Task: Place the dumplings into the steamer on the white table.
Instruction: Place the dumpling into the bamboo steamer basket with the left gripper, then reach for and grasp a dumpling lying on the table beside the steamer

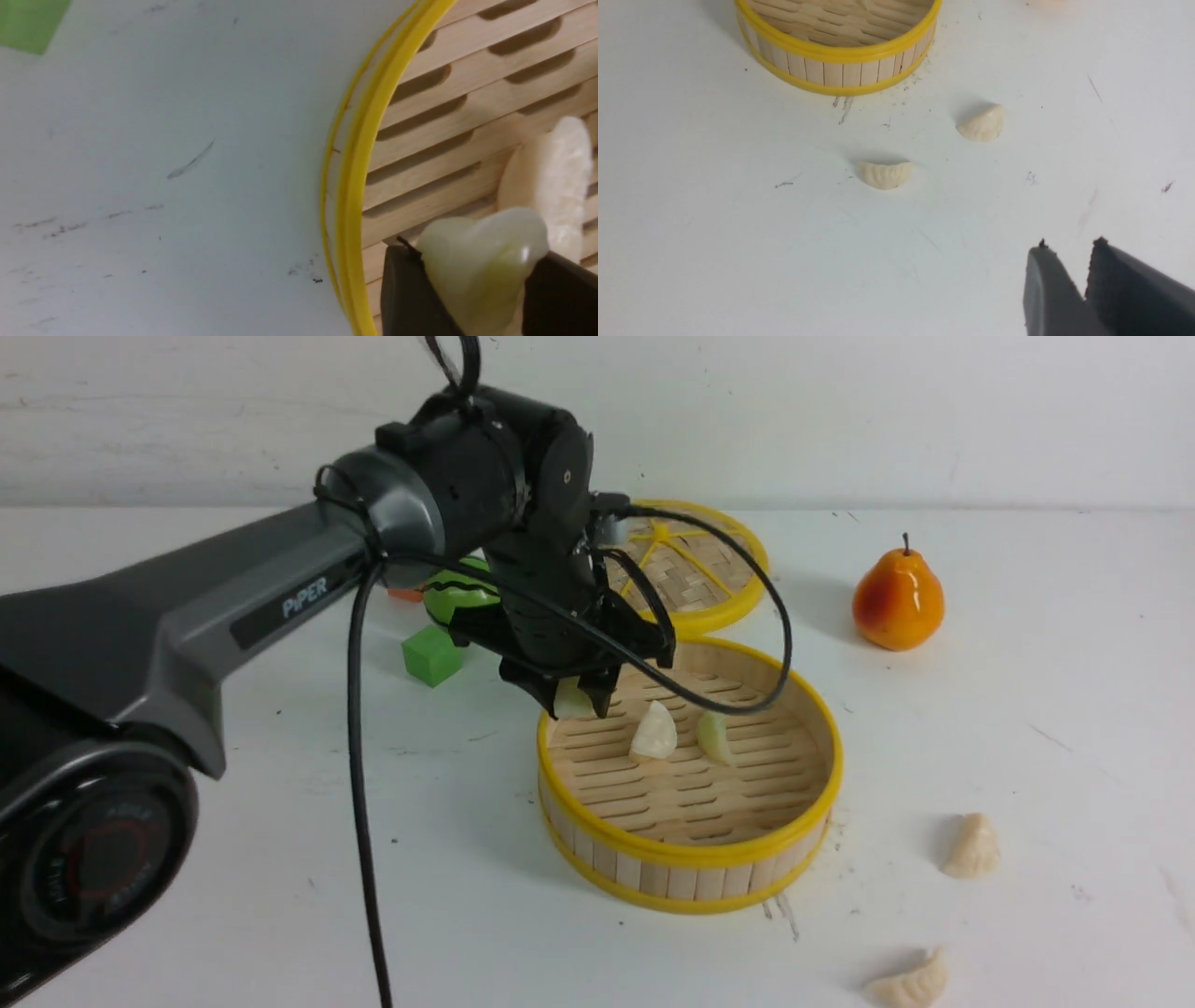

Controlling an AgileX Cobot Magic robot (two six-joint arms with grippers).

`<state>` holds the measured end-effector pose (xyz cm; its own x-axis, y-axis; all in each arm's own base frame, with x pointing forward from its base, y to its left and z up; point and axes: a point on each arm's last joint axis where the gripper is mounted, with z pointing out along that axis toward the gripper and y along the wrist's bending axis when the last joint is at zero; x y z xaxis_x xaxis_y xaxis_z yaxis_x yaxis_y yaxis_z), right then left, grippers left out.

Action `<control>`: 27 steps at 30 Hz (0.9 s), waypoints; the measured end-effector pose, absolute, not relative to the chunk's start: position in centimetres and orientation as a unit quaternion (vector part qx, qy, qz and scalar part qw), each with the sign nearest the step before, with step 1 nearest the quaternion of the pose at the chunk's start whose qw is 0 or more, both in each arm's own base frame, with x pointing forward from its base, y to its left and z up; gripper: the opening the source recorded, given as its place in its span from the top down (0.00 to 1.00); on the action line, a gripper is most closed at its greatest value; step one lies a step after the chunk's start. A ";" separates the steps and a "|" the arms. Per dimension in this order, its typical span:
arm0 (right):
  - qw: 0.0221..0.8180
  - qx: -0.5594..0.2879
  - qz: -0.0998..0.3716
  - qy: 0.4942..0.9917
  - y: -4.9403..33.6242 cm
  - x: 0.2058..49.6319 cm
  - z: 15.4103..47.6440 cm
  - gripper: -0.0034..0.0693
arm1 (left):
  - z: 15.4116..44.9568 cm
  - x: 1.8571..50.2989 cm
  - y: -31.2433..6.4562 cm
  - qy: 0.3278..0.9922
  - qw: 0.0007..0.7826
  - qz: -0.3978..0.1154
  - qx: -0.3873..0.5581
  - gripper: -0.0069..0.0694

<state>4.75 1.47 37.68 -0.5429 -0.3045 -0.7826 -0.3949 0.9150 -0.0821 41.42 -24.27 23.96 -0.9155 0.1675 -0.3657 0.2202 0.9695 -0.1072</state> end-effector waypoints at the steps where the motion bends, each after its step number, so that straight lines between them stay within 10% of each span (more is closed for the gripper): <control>1: 0.435 -0.199 0.052 0.876 1.5 4.8 37.7 0.75 | 23.5 41.5 -24.4 0.977 0.176 -0.073 0.099 0.53; 16: 0.443 -0.199 0.054 0.873 1.5 4.8 37.8 0.74 | 22.8 41.7 -24.4 0.977 0.175 -0.065 0.105 0.40; 27: 0.400 -0.207 0.042 0.892 3.1 8.3 37.1 0.84 | 38.3 34.8 -20.2 0.948 0.264 -0.083 0.156 0.60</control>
<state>8.33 3.14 37.14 -0.5941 -0.3357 -0.7310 -0.4036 0.9105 -0.0901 34.75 -20.19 38.26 -0.8126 0.2518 -0.5257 0.3392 0.9377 -0.0751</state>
